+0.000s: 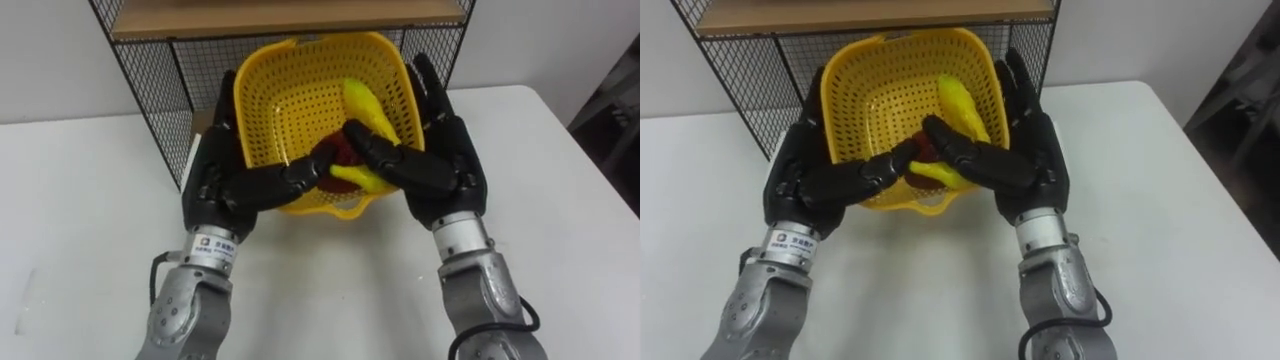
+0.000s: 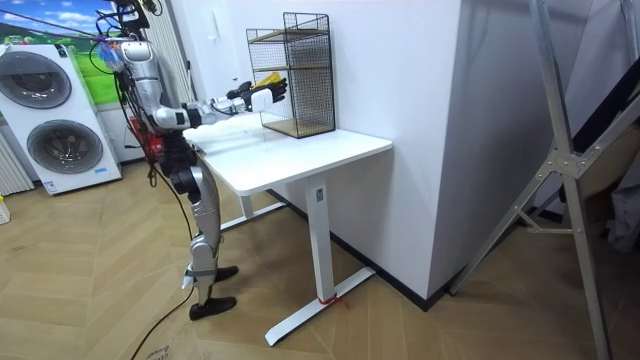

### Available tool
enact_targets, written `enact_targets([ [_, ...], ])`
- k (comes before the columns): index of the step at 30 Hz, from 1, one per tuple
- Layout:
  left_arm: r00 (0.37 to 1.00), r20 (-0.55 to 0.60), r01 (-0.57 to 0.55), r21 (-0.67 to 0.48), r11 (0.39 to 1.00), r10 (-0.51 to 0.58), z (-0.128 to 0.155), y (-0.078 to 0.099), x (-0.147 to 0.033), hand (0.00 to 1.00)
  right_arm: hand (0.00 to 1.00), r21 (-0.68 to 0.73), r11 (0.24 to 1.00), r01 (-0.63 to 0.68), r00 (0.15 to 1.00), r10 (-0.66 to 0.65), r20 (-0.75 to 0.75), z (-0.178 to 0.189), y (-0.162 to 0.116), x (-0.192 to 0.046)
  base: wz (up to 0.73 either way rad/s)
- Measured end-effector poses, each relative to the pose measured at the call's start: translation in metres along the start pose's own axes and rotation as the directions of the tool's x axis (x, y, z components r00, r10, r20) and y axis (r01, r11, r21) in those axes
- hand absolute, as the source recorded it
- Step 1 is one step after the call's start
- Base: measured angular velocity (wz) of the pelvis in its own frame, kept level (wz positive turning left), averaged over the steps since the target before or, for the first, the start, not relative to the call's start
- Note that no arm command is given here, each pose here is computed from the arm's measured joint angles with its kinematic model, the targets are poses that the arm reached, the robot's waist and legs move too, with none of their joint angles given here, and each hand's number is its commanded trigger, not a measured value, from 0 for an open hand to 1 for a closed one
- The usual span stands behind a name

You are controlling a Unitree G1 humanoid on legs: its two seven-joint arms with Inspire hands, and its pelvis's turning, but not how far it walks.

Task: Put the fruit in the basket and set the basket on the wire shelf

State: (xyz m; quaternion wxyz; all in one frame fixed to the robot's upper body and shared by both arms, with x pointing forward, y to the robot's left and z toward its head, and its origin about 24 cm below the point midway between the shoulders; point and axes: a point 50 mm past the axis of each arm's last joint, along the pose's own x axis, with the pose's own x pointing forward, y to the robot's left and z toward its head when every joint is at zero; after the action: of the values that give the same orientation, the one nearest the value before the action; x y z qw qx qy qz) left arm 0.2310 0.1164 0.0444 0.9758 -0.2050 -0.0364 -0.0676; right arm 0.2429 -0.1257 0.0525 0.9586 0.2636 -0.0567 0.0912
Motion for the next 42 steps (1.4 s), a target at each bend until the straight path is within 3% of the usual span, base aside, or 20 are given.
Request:
enact_targets([
  [5,0.997,-0.058,-0.053,0.082,0.995,0.058,-0.007,0.007,0.008,0.0,0.0,-0.025,0.999,0.036,0.995,-0.038,-0.093,-0.014,-0.009,0.012,0.0],
  [15,0.996,0.013,-0.093,0.134,0.987,0.092,0.021,0.001,0.059,0.0,0.0,-0.044,0.998,0.04,0.992,-0.045,-0.119,-0.008,0.0,0.054,0.04],
  [32,0.94,-0.161,-0.275,0.158,0.948,0.3,-0.005,0.02,0.057,0.0,0.0,-0.113,0.989,0.094,0.945,-0.125,-0.302,-0.037,-0.005,0.064,0.0],
  [42,0.906,-0.231,-0.314,0.195,0.929,0.355,-0.008,0.027,0.078,0.0,0.0,-0.136,0.981,0.141,0.918,-0.181,-0.353,-0.039,-0.008,0.078,0.02],
])
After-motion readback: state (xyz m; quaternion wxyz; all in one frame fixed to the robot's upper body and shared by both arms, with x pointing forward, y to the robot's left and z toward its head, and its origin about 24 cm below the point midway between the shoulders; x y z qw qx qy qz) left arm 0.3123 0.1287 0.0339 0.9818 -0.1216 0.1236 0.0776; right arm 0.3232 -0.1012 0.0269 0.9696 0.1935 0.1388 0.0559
